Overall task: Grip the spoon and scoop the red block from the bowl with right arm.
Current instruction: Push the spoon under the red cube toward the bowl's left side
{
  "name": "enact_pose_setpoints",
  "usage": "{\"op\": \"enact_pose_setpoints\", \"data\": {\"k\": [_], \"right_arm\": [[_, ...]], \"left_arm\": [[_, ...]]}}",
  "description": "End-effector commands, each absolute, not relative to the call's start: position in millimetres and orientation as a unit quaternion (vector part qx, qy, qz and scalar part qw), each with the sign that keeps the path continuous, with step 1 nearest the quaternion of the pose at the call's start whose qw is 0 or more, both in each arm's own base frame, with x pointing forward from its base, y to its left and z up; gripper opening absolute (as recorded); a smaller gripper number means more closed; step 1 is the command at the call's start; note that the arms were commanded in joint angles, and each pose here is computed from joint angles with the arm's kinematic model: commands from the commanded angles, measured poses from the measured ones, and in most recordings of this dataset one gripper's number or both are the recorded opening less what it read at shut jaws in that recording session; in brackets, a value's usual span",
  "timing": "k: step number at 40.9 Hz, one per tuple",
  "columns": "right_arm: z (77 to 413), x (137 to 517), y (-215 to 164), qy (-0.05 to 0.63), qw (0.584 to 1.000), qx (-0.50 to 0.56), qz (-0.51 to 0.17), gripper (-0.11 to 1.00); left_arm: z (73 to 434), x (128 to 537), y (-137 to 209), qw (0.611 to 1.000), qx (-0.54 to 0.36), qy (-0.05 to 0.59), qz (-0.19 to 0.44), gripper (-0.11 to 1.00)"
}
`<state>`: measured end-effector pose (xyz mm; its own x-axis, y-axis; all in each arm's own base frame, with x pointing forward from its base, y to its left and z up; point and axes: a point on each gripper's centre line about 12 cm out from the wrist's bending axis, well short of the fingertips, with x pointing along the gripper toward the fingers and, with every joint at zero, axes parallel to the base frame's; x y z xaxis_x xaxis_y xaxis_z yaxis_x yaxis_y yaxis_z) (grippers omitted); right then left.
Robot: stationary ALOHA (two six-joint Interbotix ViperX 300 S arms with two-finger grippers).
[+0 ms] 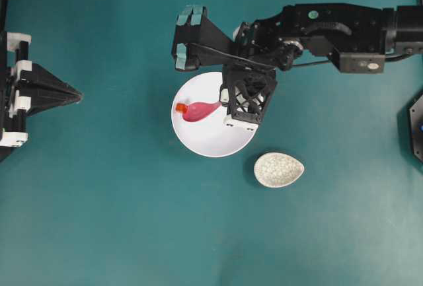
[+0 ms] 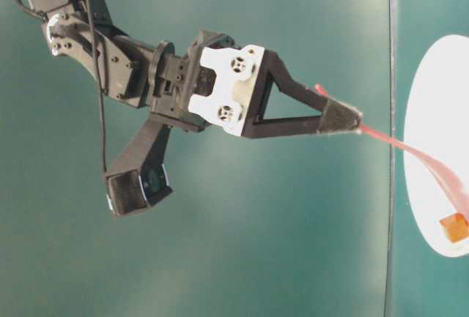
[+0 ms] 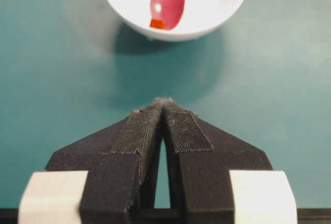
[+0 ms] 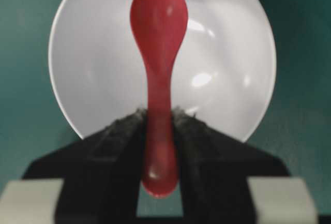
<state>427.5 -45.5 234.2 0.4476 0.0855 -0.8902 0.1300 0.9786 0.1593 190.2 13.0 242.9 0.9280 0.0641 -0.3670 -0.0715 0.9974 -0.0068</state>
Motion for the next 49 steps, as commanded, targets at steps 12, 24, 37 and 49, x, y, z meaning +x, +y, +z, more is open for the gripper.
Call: {"op": "enact_pose_setpoints", "data": {"k": [12, 24, 37, 49], "right_arm": [[253, 426, -42, 0.495, 0.863, 0.100, -0.012, 0.25], [251, 418, -42, 0.482, 0.870, 0.101, -0.017, 0.25], [249, 417, -43, 0.467, 0.878, 0.100, -0.022, 0.25], [239, 413, -43, 0.466, 0.879, 0.099, -0.025, 0.25]], "left_arm": [[254, 193, 14, 0.984, -0.009, 0.172, 0.036, 0.00], [254, 193, 14, 0.984, -0.008, 0.172, 0.037, 0.00], [254, 194, 14, 0.984, -0.009, 0.172, 0.036, 0.00], [254, 193, 14, 0.984, -0.009, 0.171, 0.036, 0.00]]}}
